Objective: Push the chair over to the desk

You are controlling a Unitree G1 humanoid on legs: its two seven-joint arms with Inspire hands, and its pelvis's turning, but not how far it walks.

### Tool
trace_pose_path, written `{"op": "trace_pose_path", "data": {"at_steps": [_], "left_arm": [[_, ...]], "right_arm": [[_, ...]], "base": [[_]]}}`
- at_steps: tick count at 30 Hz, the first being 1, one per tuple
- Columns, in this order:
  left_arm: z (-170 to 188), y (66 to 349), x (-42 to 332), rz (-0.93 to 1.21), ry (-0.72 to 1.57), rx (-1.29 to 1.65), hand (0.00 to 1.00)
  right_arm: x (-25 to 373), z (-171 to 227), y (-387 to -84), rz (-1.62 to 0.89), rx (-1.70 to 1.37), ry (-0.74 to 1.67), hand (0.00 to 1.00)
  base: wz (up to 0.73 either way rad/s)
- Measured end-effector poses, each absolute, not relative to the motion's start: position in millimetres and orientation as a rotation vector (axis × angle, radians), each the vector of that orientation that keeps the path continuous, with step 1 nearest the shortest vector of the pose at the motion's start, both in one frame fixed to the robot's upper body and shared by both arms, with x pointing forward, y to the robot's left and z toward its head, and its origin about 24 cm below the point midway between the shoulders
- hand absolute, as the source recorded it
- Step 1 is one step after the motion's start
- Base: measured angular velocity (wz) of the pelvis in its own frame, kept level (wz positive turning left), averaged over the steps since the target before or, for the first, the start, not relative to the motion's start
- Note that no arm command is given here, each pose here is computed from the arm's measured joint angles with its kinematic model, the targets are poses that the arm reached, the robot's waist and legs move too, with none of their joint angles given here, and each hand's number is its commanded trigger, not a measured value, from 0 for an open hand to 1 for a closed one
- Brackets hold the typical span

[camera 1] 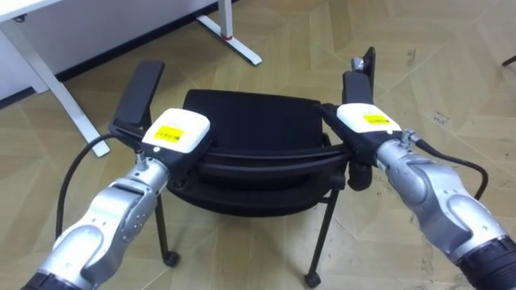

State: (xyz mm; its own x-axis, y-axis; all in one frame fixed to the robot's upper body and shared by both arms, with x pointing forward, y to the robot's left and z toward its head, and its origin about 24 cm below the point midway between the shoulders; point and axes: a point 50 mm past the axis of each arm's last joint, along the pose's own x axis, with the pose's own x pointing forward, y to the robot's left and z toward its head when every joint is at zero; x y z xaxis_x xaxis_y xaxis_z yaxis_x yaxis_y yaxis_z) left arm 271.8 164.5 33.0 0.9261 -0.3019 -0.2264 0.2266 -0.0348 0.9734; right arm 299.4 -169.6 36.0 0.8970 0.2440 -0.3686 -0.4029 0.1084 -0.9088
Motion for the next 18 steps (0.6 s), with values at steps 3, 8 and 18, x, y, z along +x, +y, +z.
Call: {"op": "trace_pose_path", "data": {"at_steps": [3, 8, 18], "left_arm": [[31.5, 163.5, 270.4, -0.415, -0.065, 1.542, 1.0], [30.7, 162.4, 269.9, -0.41, -0.064, 1.535, 1.0], [28.5, 163.3, 268.3, -0.391, -0.053, 1.53, 1.0]], "right_arm": [[299.1, 36.5, -168.5, 0.48, -1.385, 0.143, 0.0], [296.5, 37.2, -166.3, 0.473, -1.376, 0.148, 0.0], [292.5, 38.4, -162.1, 0.481, -1.351, 0.139, 1.0]], "base": [[0.0], [0.0], [0.0]]}}
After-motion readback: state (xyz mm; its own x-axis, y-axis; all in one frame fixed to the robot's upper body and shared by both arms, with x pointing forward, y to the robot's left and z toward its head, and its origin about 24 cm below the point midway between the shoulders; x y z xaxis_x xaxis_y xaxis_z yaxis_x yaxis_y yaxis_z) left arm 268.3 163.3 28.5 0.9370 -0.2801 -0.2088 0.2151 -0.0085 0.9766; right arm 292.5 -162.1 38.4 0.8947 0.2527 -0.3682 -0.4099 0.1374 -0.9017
